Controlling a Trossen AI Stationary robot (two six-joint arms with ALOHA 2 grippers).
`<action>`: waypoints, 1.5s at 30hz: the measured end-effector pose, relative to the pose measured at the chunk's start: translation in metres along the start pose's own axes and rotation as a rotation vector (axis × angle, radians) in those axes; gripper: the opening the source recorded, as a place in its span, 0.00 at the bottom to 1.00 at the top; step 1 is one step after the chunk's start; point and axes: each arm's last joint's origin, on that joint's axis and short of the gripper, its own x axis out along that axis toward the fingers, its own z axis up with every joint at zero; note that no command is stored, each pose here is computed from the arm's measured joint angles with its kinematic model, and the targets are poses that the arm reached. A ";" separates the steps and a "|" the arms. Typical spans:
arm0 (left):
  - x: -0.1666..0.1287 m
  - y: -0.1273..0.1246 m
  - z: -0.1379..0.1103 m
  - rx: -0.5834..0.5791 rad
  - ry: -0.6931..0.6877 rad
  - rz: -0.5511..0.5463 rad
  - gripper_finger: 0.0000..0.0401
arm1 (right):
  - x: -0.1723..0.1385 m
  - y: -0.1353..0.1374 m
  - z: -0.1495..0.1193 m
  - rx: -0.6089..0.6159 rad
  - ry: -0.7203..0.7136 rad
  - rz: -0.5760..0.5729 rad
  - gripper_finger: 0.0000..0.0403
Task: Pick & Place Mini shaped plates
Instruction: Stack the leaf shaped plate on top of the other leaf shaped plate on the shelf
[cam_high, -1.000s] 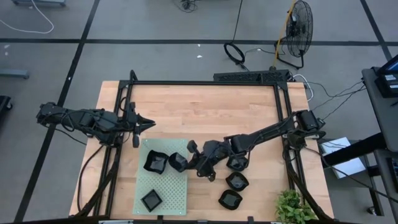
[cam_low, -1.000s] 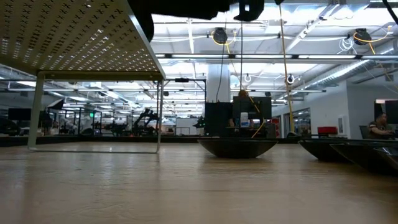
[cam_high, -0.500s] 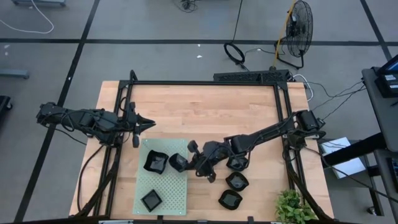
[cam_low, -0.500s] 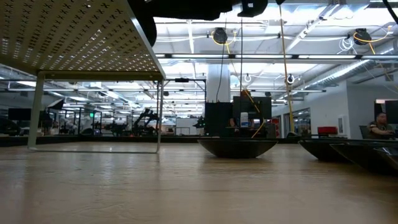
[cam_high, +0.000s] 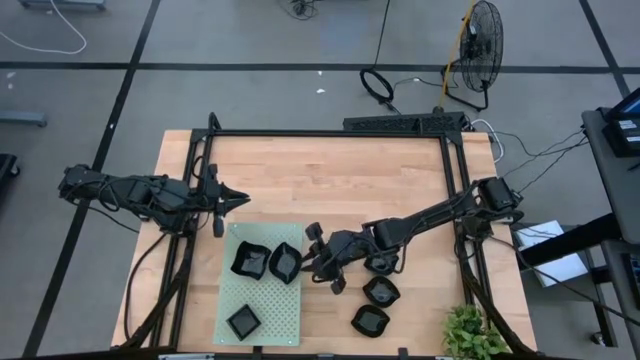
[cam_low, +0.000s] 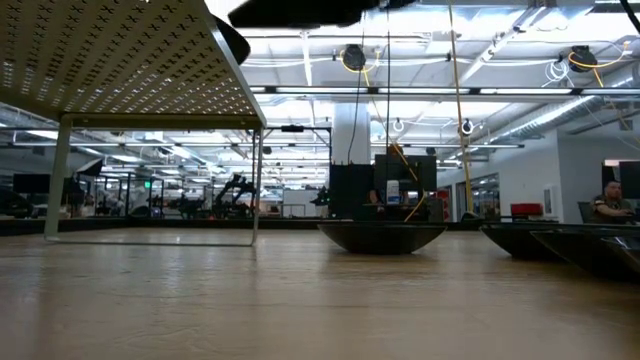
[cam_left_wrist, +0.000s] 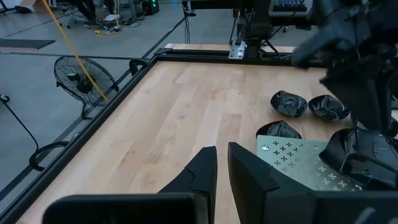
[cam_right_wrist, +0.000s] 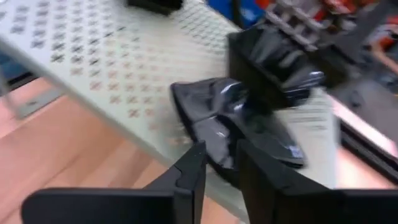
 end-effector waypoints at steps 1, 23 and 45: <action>0.000 0.000 0.000 0.000 0.000 0.000 0.12 | -0.002 0.001 0.002 0.003 0.014 -0.031 0.20; 0.000 0.000 0.000 0.000 0.000 0.000 0.12 | -0.022 0.001 -0.060 0.449 0.637 -0.293 0.32; 0.000 0.000 0.000 0.000 0.000 0.000 0.12 | -0.021 0.003 -0.131 0.659 0.635 -0.110 0.31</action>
